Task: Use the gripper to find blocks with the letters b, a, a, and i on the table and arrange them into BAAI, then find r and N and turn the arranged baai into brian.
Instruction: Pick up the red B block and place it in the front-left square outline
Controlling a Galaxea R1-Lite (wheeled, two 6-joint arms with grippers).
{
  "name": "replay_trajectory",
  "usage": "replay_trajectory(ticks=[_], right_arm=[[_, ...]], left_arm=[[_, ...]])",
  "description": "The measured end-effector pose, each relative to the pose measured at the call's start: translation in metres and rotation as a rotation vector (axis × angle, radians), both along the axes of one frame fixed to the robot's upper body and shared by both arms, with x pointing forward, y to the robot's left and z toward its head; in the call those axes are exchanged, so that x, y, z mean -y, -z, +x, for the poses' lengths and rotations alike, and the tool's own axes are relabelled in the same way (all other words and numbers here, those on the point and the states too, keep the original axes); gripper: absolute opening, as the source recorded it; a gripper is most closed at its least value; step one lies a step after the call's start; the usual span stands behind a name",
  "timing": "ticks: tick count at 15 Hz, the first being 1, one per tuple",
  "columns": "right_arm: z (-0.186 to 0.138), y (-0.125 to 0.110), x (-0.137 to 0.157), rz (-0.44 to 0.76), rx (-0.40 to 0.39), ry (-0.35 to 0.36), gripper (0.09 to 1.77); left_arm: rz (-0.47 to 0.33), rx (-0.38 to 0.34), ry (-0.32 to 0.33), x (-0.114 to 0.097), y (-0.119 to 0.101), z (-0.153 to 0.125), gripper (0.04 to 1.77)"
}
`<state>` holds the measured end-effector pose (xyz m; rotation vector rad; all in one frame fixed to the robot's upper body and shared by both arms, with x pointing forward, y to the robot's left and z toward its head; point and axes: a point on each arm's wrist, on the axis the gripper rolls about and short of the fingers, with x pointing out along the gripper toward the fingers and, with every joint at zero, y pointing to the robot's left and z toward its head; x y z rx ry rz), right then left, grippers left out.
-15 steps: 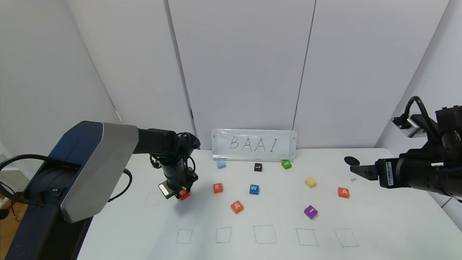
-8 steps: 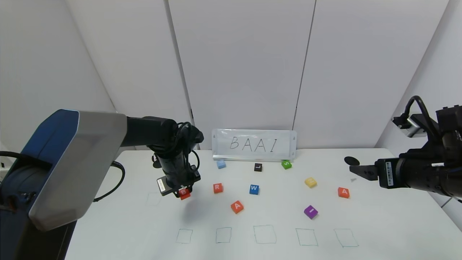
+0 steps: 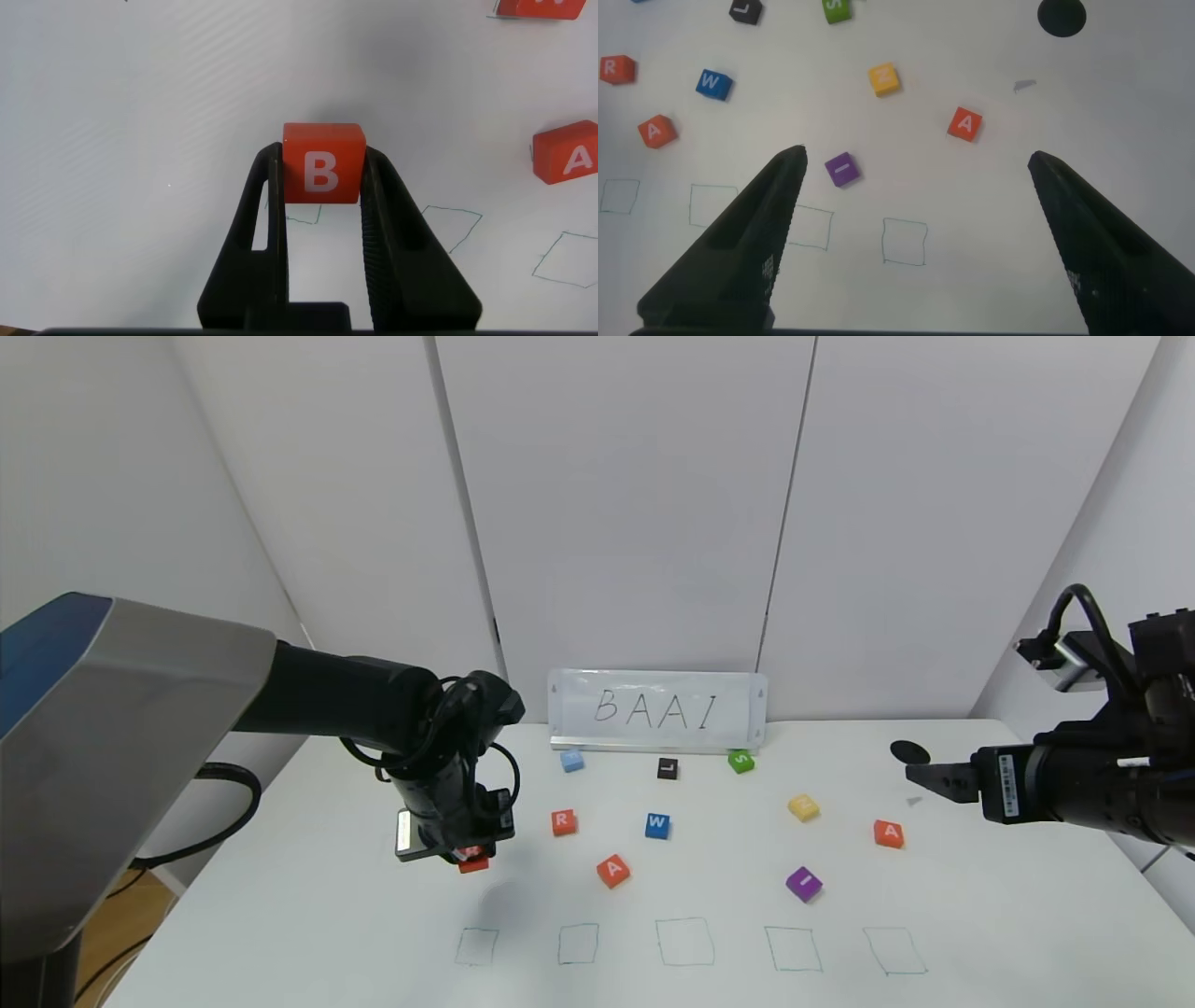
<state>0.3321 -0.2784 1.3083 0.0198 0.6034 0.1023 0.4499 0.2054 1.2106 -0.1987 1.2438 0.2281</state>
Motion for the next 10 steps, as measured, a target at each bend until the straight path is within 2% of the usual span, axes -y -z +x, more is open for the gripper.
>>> replay_trajectory(ticks=[4,8,10], right_arm=[[0.000,0.000,0.000,0.000,-0.001,0.000,1.71],[0.000,0.000,0.000,0.000,-0.001,0.000,1.71],[0.000,0.000,0.000,0.000,-0.001,0.000,1.71]], left_arm=[[0.030,0.000,0.107,-0.003,0.011,-0.017,0.51],[0.033,0.023,0.181,0.004,0.026,-0.030,0.51],[0.041,0.006,0.207,0.008,0.034,-0.039,0.51]])
